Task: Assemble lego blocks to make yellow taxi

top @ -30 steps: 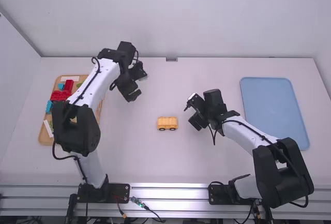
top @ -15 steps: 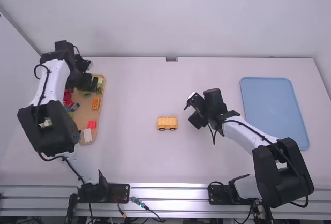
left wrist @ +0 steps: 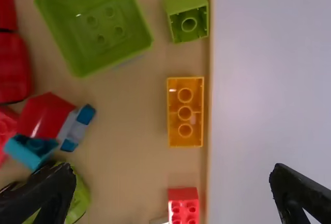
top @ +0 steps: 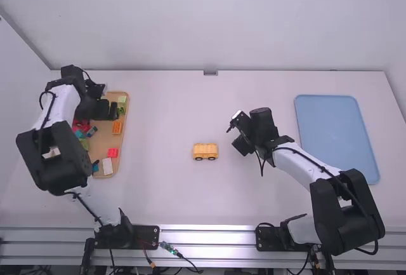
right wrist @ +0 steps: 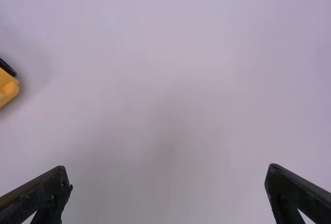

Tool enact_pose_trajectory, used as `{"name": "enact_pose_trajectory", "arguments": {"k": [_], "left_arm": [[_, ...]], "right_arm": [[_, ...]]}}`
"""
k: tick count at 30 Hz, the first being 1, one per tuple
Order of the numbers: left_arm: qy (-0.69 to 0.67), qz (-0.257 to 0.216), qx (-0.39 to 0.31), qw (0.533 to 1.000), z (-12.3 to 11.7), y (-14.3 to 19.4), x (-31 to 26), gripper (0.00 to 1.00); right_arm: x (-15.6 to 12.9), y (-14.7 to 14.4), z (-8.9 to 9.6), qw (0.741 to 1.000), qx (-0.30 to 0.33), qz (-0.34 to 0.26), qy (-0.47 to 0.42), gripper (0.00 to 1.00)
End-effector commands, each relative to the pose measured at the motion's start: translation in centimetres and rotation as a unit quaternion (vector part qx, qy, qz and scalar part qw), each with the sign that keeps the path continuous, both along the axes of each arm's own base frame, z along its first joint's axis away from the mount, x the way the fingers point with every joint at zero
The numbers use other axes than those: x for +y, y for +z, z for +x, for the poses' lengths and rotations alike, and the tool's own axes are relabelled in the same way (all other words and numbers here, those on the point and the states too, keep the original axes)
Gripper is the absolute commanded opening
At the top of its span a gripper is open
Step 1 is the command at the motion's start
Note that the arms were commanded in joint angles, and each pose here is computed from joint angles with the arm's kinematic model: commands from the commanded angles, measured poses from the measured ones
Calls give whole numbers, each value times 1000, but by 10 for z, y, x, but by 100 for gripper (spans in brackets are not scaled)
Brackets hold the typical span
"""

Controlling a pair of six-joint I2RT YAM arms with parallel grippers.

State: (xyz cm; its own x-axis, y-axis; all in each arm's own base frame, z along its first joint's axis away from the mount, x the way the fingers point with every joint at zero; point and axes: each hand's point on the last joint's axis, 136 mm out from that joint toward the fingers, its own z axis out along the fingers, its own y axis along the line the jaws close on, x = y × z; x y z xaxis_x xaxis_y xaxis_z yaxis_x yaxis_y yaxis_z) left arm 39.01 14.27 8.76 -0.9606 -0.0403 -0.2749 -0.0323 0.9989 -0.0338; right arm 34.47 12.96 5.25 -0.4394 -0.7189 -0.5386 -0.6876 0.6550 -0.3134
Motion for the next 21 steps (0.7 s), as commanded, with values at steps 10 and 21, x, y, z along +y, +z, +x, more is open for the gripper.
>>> {"name": "enact_pose_trajectory", "arguments": {"k": [10, 21], "left_arm": [[1, 3, -34, 999, 0, -38, -4, 99], [11, 10, -39, 999, -4, -52, 0, 98]], "right_arm": [[1, 6, 2, 1000, -10, 2, -1, 99], [2, 8, 4, 1000, -15, 5, -1, 99]]}}
